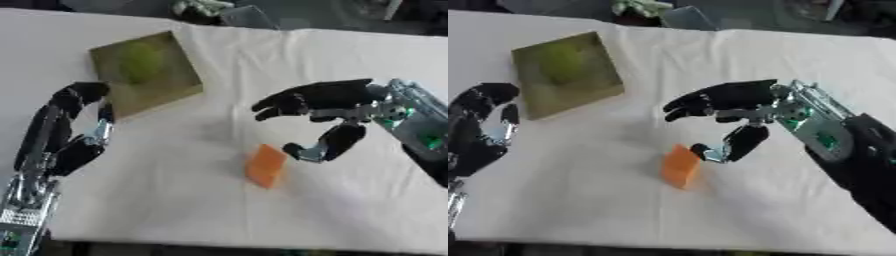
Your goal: Pick up objects on the table and place them in the box.
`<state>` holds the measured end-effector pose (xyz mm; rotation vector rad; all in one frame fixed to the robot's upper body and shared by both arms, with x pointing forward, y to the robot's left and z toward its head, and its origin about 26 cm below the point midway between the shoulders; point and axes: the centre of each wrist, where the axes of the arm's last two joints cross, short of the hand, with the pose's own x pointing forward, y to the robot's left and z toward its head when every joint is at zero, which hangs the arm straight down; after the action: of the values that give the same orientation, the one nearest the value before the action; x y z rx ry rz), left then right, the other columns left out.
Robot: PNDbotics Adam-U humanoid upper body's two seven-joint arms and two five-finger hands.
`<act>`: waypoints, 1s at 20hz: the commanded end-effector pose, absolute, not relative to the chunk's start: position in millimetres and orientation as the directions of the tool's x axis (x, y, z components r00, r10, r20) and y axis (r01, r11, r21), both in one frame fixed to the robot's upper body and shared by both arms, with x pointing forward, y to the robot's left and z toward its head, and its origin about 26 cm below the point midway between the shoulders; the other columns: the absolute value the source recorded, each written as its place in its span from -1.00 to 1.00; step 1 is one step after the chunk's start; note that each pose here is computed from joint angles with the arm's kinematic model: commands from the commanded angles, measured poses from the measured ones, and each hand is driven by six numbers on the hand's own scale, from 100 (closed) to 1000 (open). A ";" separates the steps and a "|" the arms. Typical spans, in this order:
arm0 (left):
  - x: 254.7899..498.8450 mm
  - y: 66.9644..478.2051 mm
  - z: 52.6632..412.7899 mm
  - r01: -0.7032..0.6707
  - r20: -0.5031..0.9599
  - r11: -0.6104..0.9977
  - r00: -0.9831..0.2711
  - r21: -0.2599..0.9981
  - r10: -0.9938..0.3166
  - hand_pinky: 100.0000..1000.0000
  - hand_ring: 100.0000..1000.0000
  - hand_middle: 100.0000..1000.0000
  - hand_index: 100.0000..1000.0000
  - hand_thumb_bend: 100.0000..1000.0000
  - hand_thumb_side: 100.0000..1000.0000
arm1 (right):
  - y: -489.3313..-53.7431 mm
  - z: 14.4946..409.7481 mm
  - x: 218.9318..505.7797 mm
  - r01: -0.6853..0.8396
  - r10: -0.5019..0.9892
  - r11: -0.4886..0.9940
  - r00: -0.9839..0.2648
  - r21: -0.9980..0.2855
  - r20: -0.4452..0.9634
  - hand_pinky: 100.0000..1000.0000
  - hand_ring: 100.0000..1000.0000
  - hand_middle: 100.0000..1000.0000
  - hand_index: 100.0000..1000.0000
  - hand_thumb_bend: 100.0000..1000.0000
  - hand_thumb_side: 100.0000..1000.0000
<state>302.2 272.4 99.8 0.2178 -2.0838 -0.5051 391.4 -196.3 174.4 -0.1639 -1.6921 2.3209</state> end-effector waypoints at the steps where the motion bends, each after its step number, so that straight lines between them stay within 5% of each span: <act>1: 301.8 275.9 106.2 0.036 0.751 0.889 -0.551 0.457 -0.364 0.71 0.53 0.30 0.49 -0.93 -0.54 | -203.9 185.2 389.2 -0.026 0.114 -0.482 -0.993 -0.876 -0.033 0.91 1.00 1.00 1.00 -1.00 0.35; 20: 301.8 275.6 105.8 0.038 0.752 0.889 -0.550 0.457 -0.363 0.71 0.53 0.30 0.49 -0.94 -0.54 | -206.3 163.8 390.6 0.080 0.070 -0.530 -0.988 -0.844 -0.137 0.92 1.00 1.00 1.00 -1.00 0.22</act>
<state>302.0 272.6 99.4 0.2170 -2.0830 -0.5072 388.4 -203.4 156.4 -0.3092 -1.6819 2.4617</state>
